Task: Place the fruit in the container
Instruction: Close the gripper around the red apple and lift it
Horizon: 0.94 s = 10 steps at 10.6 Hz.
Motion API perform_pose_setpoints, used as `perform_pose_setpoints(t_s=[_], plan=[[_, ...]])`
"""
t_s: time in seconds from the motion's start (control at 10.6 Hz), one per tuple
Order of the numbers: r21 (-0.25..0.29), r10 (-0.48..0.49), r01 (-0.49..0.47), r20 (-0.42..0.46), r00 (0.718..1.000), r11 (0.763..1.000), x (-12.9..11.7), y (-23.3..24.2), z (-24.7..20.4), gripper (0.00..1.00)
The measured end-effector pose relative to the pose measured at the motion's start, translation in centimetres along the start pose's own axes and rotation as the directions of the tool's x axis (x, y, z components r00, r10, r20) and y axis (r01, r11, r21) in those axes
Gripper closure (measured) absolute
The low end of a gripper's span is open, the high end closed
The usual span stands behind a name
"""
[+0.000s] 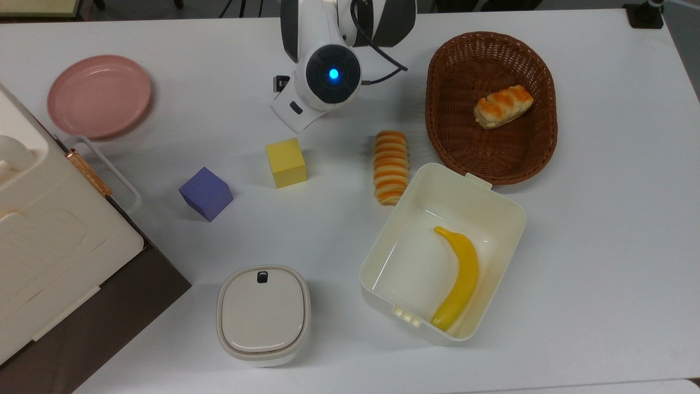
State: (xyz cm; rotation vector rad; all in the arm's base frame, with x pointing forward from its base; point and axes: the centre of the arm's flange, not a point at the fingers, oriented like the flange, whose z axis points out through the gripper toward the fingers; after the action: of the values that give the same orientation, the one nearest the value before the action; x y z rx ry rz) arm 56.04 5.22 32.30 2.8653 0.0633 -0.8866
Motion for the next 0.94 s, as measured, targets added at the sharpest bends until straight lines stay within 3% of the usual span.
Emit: perform_pose_setpoints(t_s=[0.57,0.75,0.94], plan=[[-0.002,-0.009,0.009,0.025,1.0,1.0,1.7,-0.6,2.6,0.0],[-0.004,-0.012,0.012,0.004,1.0,1.0,1.9,-1.0,2.5,0.17],[-0.006,-0.011,0.011,0.002,1.0,1.0,1.9,-1.1,2.4,0.17]])
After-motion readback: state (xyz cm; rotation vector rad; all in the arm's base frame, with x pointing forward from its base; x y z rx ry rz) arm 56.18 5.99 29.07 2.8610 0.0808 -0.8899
